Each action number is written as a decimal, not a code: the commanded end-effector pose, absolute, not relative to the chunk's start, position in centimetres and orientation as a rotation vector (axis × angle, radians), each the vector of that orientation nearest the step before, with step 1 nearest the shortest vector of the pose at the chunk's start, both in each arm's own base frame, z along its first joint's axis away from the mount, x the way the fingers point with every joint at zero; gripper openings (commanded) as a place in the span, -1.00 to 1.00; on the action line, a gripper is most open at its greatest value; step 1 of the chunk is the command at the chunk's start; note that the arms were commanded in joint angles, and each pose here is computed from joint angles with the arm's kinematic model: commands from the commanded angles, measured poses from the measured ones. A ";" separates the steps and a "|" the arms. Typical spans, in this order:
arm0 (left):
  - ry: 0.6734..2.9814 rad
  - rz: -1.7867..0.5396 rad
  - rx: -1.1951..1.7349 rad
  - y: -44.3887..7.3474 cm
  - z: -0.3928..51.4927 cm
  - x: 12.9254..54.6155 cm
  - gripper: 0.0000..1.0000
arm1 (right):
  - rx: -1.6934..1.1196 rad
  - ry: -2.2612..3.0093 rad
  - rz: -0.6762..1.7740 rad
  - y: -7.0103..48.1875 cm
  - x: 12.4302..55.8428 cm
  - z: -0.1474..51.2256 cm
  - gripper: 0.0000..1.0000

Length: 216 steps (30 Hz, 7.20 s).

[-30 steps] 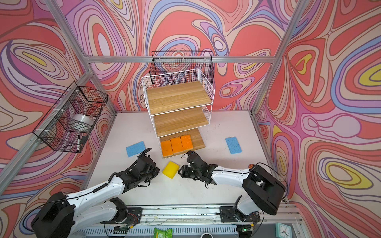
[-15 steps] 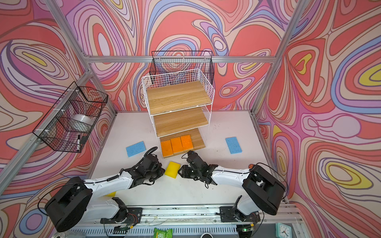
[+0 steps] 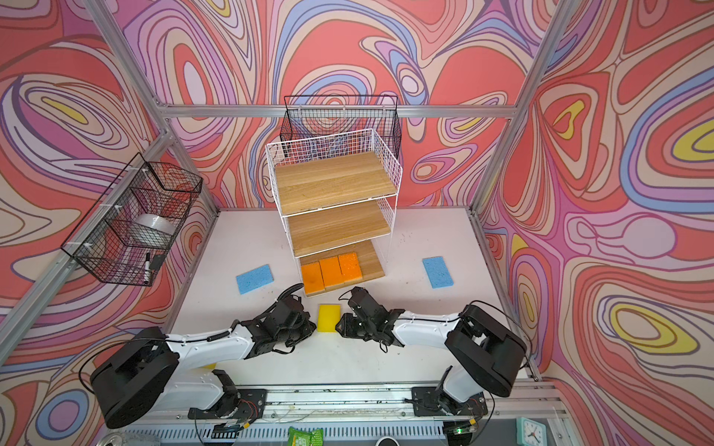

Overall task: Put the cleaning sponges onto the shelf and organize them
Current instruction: 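Close the right gripper on the yellow sponge while the left gripper steadies it, then lift the yellow sponge with the right gripper while the left gripper draws back, then carry the yellow sponge with the right gripper onto the middle shelf board, then lower the yellow sponge onto the middle shelf board and open the right gripper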

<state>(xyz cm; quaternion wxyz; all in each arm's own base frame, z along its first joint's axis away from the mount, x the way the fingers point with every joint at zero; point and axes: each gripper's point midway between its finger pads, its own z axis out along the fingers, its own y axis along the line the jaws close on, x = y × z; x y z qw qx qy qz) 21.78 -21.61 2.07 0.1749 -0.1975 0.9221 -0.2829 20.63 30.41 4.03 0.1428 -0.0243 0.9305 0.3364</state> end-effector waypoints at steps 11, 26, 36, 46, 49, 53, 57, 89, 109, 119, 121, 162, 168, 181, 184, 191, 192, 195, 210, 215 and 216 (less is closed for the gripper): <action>2.606 -0.799 -0.575 -21.8 1.9 22.0 -1.00 | -0.098 2.705 0.946 31.4 21.1 2.8 -0.33; 2.582 -0.776 -0.568 -20.7 2.9 21.6 -1.00 | -0.101 2.658 0.923 31.1 21.7 4.3 -0.99; 2.500 -0.671 -0.444 -18.4 7.4 21.8 0.05 | -0.165 2.583 0.897 29.6 21.4 8.3 -1.00; 2.452 -0.587 -0.414 -15.7 9.7 21.0 0.13 | -0.324 2.475 0.896 28.3 20.3 14.1 -1.00; 2.436 -0.590 -0.402 -15.3 10.5 20.9 0.13 | -0.375 2.438 0.876 27.7 20.1 16.4 -1.00; 2.437 -0.571 -0.385 -14.7 10.9 20.7 0.15 | -0.434 2.384 0.858 27.4 20.0 19.7 -1.00; 2.411 -0.603 -0.371 -15.2 12.6 21.1 0.16 | -0.488 2.339 0.850 27.6 20.3 22.4 -1.00; 2.388 -0.658 -0.240 -16.8 14.5 22.3 0.17 | -0.582 2.113 0.903 29.0 27.6 32.3 -1.00; 2.396 -0.618 -0.215 -15.9 13.5 22.0 0.17 | -0.623 2.112 0.993 33.6 32.7 31.0 -1.00; 2.408 -0.612 -0.214 -16.0 13.1 22.3 0.17 | -0.613 2.095 1.025 34.1 34.1 30.9 -1.00; 2.414 -0.614 -0.215 -16.1 12.9 22.4 0.17 | -0.617 2.095 1.033 34.3 34.2 30.8 -1.00; 2.420 -0.595 -0.219 -15.7 13.0 22.4 0.17 | -0.599 2.062 1.070 34.5 34.0 30.2 0.24; 2.421 -0.599 -0.218 -15.8 13.0 22.4 0.17 | -0.596 2.039 1.096 34.4 33.6 30.6 0.17; 2.423 -0.597 -0.222 -15.7 12.6 22.3 0.17 | -0.614 2.012 1.111 33.9 31.6 31.3 -0.05; 2.425 -0.596 -0.223 -15.7 12.6 22.3 0.17 | -0.622 2.013 1.122 34.2 31.0 31.1 -0.34; 2.424 -0.596 -0.226 -15.6 12.6 22.2 0.17 | -0.619 2.023 1.134 34.6 30.9 30.5 -1.00; 2.424 -0.597 -0.228 -15.5 12.6 22.2 0.17 | -0.616 2.027 1.132 34.6 31.0 30.3 -1.00; 2.423 -0.594 -0.229 -15.4 12.6 22.1 0.17 | -0.611 2.032 1.125 34.7 31.3 30.0 -1.00; 2.423 -0.578 -0.232 -15.0 12.5 21.9 0.17 | -0.571 2.053 1.086 35.3 33.2 28.2 -1.00; 2.419 -0.576 -0.236 -14.9 12.5 21.9 0.17 | -0.566 2.040 1.079 35.5 33.5 28.4 -1.00; 2.422 -0.573 -0.238 -14.8 12.4 21.9 0.18 | -0.565 2.040 1.077 35.5 33.7 28.3 -1.00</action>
